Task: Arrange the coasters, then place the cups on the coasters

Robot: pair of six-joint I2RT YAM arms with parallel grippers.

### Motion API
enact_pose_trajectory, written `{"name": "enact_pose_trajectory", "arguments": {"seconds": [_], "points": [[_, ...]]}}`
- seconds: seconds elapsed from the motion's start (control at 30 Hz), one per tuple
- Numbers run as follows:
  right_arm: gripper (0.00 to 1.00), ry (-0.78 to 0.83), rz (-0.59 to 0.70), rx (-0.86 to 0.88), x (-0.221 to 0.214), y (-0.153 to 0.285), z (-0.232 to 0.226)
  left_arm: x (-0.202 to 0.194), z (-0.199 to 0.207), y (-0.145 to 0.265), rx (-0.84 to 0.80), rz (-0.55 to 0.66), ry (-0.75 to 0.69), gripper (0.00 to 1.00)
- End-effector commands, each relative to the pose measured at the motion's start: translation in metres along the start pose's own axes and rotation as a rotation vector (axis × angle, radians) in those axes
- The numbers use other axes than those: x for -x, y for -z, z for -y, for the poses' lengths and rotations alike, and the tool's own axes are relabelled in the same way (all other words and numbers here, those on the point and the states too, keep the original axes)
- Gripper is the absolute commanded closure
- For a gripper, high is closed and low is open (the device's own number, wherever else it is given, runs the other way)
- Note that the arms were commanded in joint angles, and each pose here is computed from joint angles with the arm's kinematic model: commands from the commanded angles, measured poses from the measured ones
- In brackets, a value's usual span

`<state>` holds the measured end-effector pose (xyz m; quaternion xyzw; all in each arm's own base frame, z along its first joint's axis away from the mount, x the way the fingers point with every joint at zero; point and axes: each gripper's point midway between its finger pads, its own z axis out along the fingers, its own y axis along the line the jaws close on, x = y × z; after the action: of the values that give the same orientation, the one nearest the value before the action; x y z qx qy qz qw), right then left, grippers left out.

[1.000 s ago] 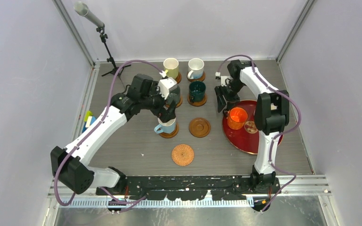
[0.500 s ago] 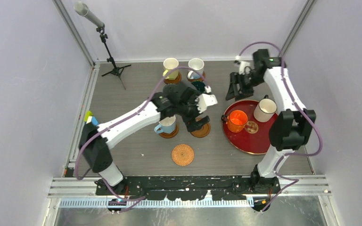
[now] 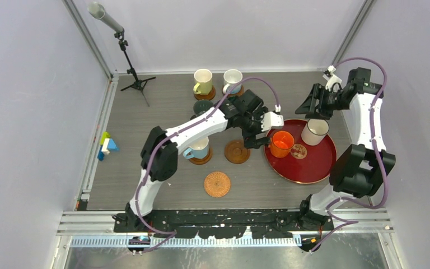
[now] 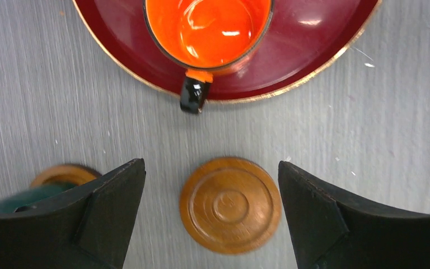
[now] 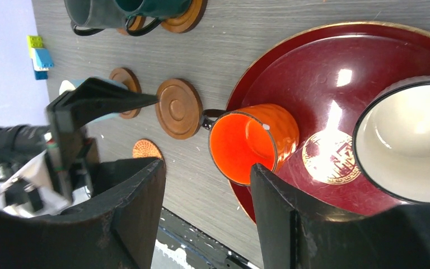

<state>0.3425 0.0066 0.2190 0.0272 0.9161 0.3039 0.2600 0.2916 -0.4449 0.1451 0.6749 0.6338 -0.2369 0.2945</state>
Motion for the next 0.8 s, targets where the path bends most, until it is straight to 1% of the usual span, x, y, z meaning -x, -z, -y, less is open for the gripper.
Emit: {"name": "enact_pose_trajectory", "arguments": {"seconds": [0.0, 0.2, 0.37, 0.47, 0.63, 0.77], "points": [[0.38, 0.056, 0.056, 0.075, -0.003, 0.014, -0.019, 0.023, -0.016, -0.018, -0.016, 0.071, -0.086, 0.10], [0.38, 0.065, 0.050, 0.083, -0.014, 0.020, -0.016, 0.016, -0.022, -0.049, -0.037, 0.055, -0.086, 0.11], [0.38, 0.059, 0.026, 0.091, -0.023, 0.023, -0.008, 0.012, -0.020, -0.068, -0.063, 0.043, -0.087, 0.15], [0.38, 0.050, 0.013, 0.103, -0.026, 0.023, -0.005, 0.010, -0.016, -0.077, -0.077, 0.030, -0.098, 0.20], [0.38, 0.035, 0.008, 0.106, -0.027, 0.023, 0.003, 0.007, -0.013, -0.092, -0.091, 0.002, -0.103, 0.36], [0.38, 0.037, 0.002, 0.113, -0.027, 0.026, 0.005, 0.007, -0.011, -0.100, -0.082, -0.017, -0.121, 0.42]]}}
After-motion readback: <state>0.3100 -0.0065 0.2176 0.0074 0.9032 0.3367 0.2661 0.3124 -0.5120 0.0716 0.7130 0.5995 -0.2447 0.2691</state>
